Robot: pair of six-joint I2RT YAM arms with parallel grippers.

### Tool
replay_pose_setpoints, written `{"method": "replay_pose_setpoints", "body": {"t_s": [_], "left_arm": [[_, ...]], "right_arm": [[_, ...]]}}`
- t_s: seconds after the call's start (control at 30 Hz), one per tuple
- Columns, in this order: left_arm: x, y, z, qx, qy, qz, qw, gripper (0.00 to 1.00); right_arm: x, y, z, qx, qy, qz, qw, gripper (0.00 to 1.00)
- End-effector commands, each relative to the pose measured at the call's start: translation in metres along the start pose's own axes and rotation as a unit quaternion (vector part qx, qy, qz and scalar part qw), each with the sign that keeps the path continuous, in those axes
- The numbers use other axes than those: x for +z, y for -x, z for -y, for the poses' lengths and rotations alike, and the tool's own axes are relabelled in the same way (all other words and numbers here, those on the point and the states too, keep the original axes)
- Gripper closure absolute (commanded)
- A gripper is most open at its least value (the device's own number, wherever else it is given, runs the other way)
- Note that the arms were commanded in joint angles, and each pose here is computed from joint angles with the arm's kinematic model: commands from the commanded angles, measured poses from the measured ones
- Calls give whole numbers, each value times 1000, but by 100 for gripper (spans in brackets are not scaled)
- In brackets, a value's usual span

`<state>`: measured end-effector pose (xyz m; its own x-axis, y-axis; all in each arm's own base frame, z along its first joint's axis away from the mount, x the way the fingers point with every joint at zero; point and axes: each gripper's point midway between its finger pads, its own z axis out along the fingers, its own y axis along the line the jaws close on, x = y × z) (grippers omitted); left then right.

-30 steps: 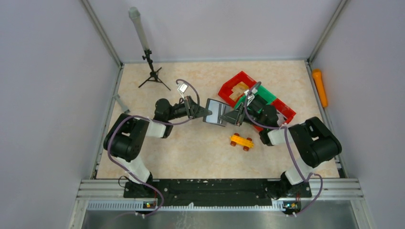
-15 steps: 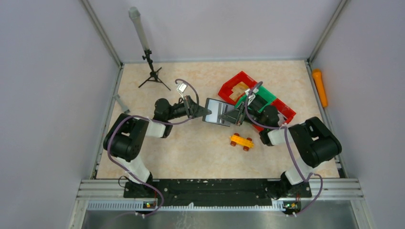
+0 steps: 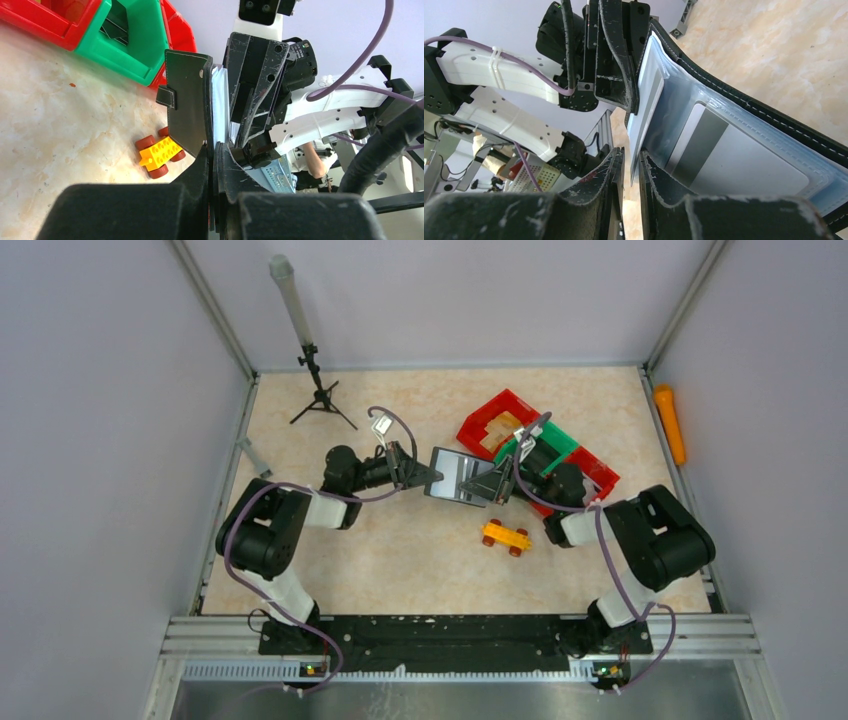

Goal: Take the credit cards out of the card holder
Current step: Remove the credit card from the card holder.

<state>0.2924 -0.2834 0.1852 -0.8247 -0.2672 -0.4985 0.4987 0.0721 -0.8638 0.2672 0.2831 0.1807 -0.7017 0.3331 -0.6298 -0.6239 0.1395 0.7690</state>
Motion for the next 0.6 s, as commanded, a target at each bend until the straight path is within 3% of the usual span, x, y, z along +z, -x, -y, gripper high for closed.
{"method": "replay_pose_setpoints", "body": {"t_s": [0.0, 0.23, 0.57], "left_arm": [[-1, 10, 10, 37, -8, 14, 999, 100], [-2, 11, 10, 38, -7, 16, 999, 100], [-4, 12, 9, 39, -3, 20, 999, 100]], "right_arm": [[0, 12, -18, -41, 40, 19, 998, 82], [0, 12, -18, -41, 40, 20, 998, 89], [-2, 14, -18, -38, 42, 24, 998, 90]]}}
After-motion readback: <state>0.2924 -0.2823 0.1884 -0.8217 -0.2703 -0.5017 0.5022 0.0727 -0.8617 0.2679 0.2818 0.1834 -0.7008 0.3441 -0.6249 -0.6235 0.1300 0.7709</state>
